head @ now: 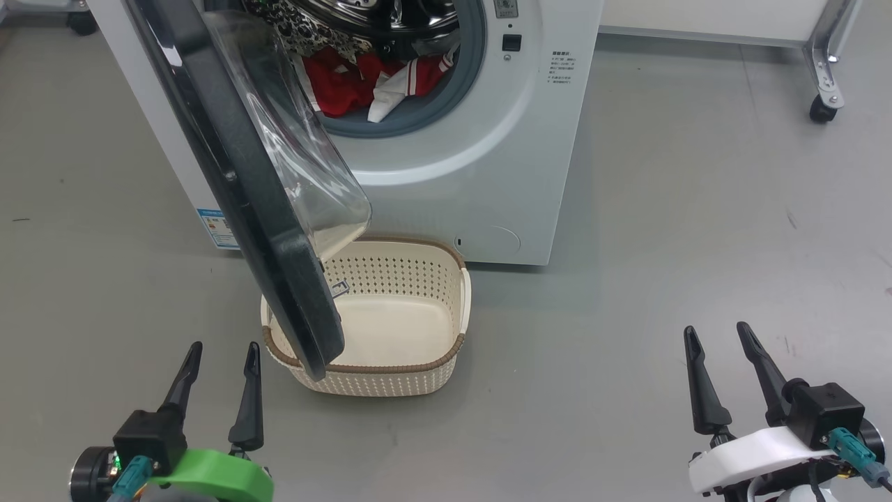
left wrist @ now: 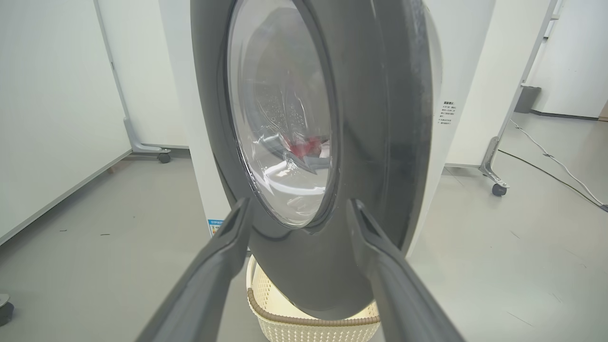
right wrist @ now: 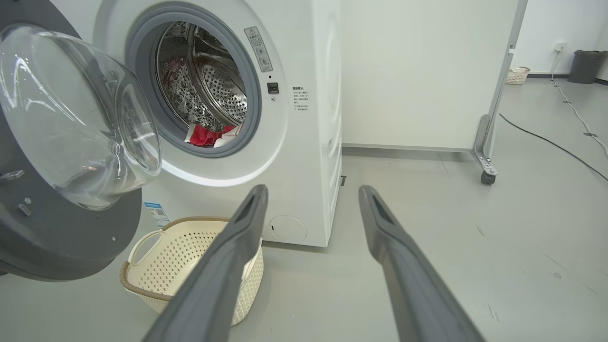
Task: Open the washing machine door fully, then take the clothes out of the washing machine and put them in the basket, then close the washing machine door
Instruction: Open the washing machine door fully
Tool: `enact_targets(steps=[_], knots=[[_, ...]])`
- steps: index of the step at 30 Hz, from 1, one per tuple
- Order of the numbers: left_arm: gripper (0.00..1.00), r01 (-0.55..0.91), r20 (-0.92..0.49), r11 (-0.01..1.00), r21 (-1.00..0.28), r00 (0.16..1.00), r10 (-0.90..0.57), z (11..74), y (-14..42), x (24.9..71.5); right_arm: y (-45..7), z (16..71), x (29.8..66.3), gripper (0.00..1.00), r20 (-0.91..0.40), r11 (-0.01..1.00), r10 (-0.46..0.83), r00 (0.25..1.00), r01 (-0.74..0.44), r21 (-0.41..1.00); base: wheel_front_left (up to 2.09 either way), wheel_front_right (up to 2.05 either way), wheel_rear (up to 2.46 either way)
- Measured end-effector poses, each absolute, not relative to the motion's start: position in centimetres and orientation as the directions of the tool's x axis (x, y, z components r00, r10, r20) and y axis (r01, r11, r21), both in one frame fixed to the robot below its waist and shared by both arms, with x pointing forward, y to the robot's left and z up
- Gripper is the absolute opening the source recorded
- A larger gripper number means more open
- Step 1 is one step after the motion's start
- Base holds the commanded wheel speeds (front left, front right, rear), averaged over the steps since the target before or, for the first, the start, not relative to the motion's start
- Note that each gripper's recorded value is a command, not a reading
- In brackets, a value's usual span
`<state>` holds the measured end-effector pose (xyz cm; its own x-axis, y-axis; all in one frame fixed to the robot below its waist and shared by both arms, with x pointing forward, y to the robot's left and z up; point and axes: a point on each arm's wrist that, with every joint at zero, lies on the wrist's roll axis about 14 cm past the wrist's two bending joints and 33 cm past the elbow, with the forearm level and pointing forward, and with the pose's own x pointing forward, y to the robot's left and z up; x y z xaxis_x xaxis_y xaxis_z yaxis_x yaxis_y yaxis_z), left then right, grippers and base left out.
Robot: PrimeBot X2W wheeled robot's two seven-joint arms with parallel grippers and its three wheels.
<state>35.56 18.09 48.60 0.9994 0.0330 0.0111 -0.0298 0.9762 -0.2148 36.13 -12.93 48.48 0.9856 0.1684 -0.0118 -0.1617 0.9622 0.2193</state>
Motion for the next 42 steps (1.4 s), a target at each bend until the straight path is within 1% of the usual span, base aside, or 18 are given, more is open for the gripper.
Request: enact_targets(steps=[4,5,6,7,17,25,32,36,42], knots=[[1.0,-0.026,0.012,0.976,-0.215,0.999,0.03,48.6,18.0,35.5,-12.9,48.6,36.1,1.0,-0.009,0.962,0.168,0.986,-0.162,0.22,0.0,0.0,0.0],[0.77,-0.026,0.013,0.976,-0.216,0.999,0.029,48.7,18.0,35.5,-13.0,48.6,36.1,1.0,-0.008,0.962,0.167,0.986,-0.161,0.22,0.0,0.0,0.0],[0.34,-0.026,0.013,0.975,-0.219,0.999,0.029,48.7,17.9,35.5,-13.0,48.6,36.1,1.0,-0.008,0.962,0.167,0.986,-0.161,0.219,0.0,0.0,0.0],[0.0,-0.025,0.012,0.975,-0.221,1.0,0.029,48.6,17.9,35.5,-13.0,48.6,36.0,1.0,-0.007,0.962,0.169,0.986,-0.163,0.218,0.0,0.0,0.0],[0.0,-0.025,0.017,0.973,-0.23,0.999,0.029,48.8,17.9,35.4,-12.8,48.5,35.7,1.0,-0.009,0.96,0.174,0.985,-0.167,0.226,0.0,0.0,0.0],[0.0,-0.05,0.103,0.967,-0.249,0.992,0.078,51.6,19.5,35.9,-12.9,48.5,35.7,1.0,-0.007,0.96,0.168,0.986,-0.162,0.229,0.0,0.0,0.0],[0.0,-0.039,0.283,0.968,-0.246,0.953,0.11,57.7,20.8,37.6,-12.9,48.5,35.7,1.0,-0.005,0.96,0.167,0.986,-0.162,0.227,0.0,0.0,0.0],[0.0,-0.013,0.401,0.974,-0.226,0.91,0.105,61.8,21.3,38.2,-12.8,48.5,35.7,1.0,-0.004,0.96,0.171,0.985,-0.165,0.225,0.0,0.0,0.0],[0.0,0.037,0.523,0.984,-0.175,0.85,0.061,66.4,20.7,38.5,-12.7,48.5,35.6,1.0,-0.001,0.961,0.174,0.985,-0.169,0.22,0.0,0.0,0.0]])
